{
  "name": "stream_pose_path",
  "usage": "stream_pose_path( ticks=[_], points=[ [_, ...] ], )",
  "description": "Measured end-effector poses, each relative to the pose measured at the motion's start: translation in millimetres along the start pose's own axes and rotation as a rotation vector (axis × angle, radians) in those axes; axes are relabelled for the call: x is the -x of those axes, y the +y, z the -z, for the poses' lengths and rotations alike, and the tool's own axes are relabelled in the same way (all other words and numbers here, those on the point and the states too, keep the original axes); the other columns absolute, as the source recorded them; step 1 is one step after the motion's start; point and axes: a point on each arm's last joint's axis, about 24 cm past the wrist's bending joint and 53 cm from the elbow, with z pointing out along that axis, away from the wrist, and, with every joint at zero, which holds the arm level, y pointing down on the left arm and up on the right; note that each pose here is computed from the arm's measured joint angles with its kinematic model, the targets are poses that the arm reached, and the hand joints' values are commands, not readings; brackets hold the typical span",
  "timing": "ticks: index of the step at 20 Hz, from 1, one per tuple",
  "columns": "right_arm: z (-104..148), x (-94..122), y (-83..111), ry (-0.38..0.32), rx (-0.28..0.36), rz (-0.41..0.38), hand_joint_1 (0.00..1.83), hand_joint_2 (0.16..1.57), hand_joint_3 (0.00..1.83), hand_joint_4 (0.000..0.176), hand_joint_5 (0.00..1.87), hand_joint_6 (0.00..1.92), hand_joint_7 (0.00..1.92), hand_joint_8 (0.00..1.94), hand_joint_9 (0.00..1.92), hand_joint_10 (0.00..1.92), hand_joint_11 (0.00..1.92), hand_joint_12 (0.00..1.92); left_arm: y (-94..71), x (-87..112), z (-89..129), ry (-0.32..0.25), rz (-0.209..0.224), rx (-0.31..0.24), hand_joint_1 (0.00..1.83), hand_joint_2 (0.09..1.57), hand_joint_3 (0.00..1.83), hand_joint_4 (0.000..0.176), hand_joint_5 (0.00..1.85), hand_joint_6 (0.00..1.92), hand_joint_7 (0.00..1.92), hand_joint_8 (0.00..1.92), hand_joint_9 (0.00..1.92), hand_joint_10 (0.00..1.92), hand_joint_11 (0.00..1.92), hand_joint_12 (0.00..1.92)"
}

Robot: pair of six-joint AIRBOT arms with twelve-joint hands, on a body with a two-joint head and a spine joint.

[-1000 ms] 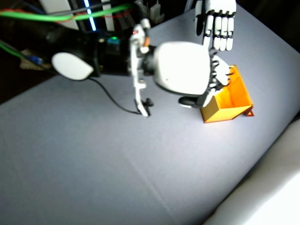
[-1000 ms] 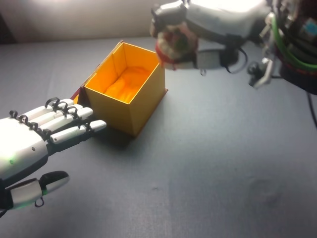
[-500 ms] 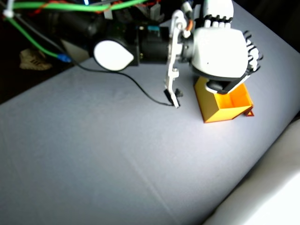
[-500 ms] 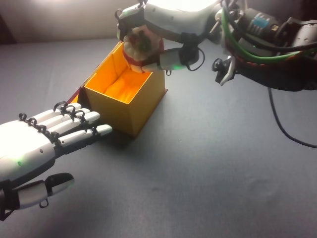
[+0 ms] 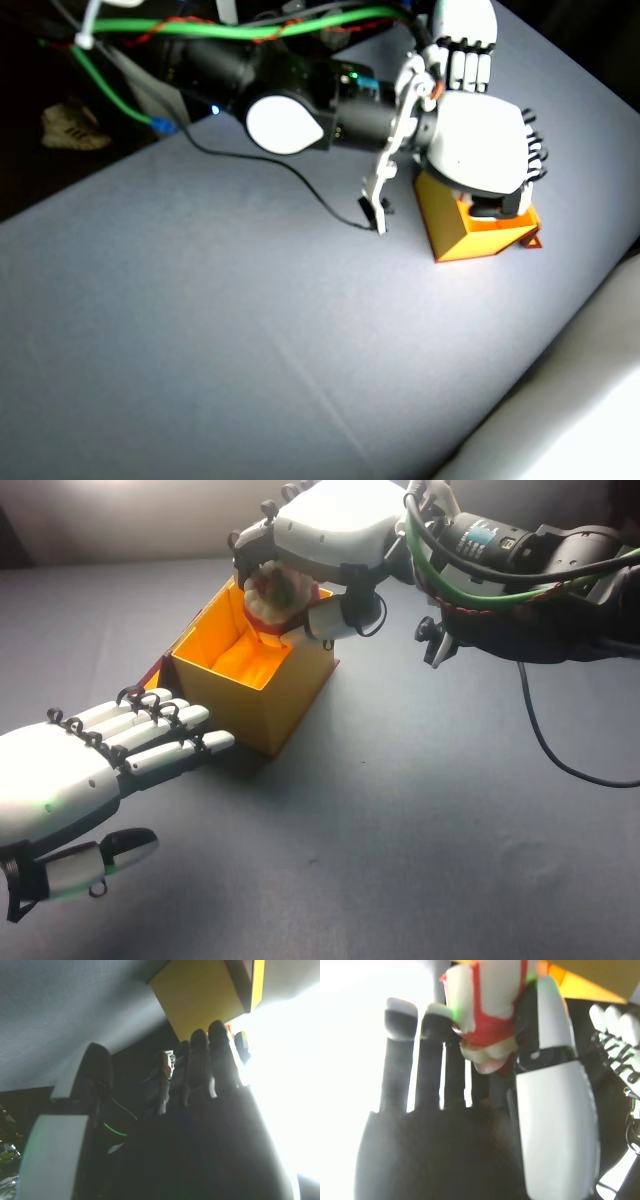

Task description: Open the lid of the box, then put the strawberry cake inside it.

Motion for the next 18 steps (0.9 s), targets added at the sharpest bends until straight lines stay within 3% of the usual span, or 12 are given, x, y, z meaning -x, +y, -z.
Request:
stream_pose_path(
  ticks=[1,4,6,7,8,9,10,11,12,14,16,18],
  points=[
    [0,-1,-0.7,0.003,-0.003,0.0,0.99,1.17,0.0,0.0,0.39,0.14,0.38,0.12,0.32,0.47,0.05,1.47,-0.2,-0.5,0,0.0,0.001,-0.001,0.82,1.41,0.0,0.088,0.1,0.01,0.0,0.0,0.0,0.0,0.0,0.0],
    [0,-1,-1.5,0.005,-0.006,0.001,0.9,1.12,0.0,0.017,0.05,0.0,0.21,0.0,0.01,0.77,0.0,1.63,-0.4,-3.2,-2,0.002,0.006,-0.005,0.84,1.41,0.0,0.089,0.09,0.0,0.0,0.0,0.0,0.0,0.0,0.0],
    [0,-2,-2.2,0.008,-0.008,0.001,0.84,1.12,0.0,0.0,0.03,0.0,0.07,0.0,0.0,0.15,0.0,0.55,0.2,-2.1,-2,-0.002,0.008,-0.003,0.9,1.39,0.0,0.091,0.1,0.01,0.0,0.0,0.0,0.0,0.0,0.0],
    [0,-2,-1.0,0.009,-0.006,-0.001,0.86,1.09,0.0,0.0,0.03,0.0,0.01,0.0,0.0,0.03,0.0,0.14,0.2,-2.0,-2,-0.002,0.008,-0.003,0.94,1.37,0.0,0.082,0.1,0.01,0.0,0.0,0.0,0.0,0.0,0.0],
    [0,-3,1.1,0.011,-0.003,-0.005,0.86,1.08,0.0,0.0,0.01,0.0,0.0,0.0,0.0,0.0,0.0,0.03,-0.1,-1.8,-2,-0.003,0.009,-0.004,0.94,1.37,0.0,0.088,0.09,0.0,0.0,0.0,0.0,0.0,0.0,0.0],
    [0,-6,4.0,0.015,0.003,-0.006,0.81,1.1,0.0,0.022,0.0,0.0,0.0,0.0,0.0,0.0,0.03,0.02,0.0,-1.7,-2,-0.003,0.009,-0.004,0.94,1.37,0.0,0.099,0.08,0.0,0.0,0.0,0.0,0.0,0.0,0.0],
    [0,-8,8.4,0.02,0.012,-0.007,0.79,1.11,0.0,0.017,0.0,0.0,0.0,0.0,0.0,0.0,0.01,0.27,-0.4,-1.2,-2,-0.005,0.01,-0.005,0.96,1.36,0.0,0.107,0.09,0.0,0.0,0.0,0.0,0.0,0.0,0.0],
    [1,-9,10.2,0.022,0.015,-0.009,0.75,1.11,0.0,0.008,0.0,0.0,0.0,0.0,0.0,0.0,0.0,0.21,-0.5,-1.0,-2,-0.006,0.01,-0.006,0.95,1.35,0.0,0.105,0.1,0.01,0.0,0.0,0.0,0.0,0.0,0.0],
    [4,-9,12.5,0.025,0.021,-0.007,0.75,1.09,0.0,0.031,0.0,0.0,0.0,0.0,0.0,0.0,0.0,0.17,-0.6,-0.7,-2,-0.007,0.01,-0.007,0.95,1.34,0.0,0.09,0.1,0.01,0.0,0.0,0.0,0.0,0.0,0.0],
    [13,-1,11.2,0.013,0.027,0.004,0.6,1.11,0.0,0.044,0.0,0.0,0.0,0.0,0.01,0.0,0.0,0.22,0.7,0.4,-2,-0.012,0.015,-0.001,0.93,1.35,0.0,0.118,0.07,0.0,0.0,0.0,0.0,0.0,0.0,0.0],
    [23,12,5.7,-0.008,0.024,0.009,0.6,1.1,0.0,0.019,0.0,0.0,0.0,0.0,0.0,0.0,0.0,0.35,1.6,1.9,-2,-0.018,0.019,0.003,0.95,1.33,0.0,0.094,0.09,0.01,0.0,0.0,0.0,0.0,0.0,0.0],
    [36,24,2.5,-0.028,0.026,0.017,0.52,1.09,0.0,0.027,0.0,0.0,0.0,0.0,0.0,0.0,0.0,0.38,0.1,2.1,-2,-0.022,0.024,0.0,0.92,1.34,0.0,0.111,0.06,0.0,0.0,0.0,0.0,0.0,0.0,0.0]
  ],
)
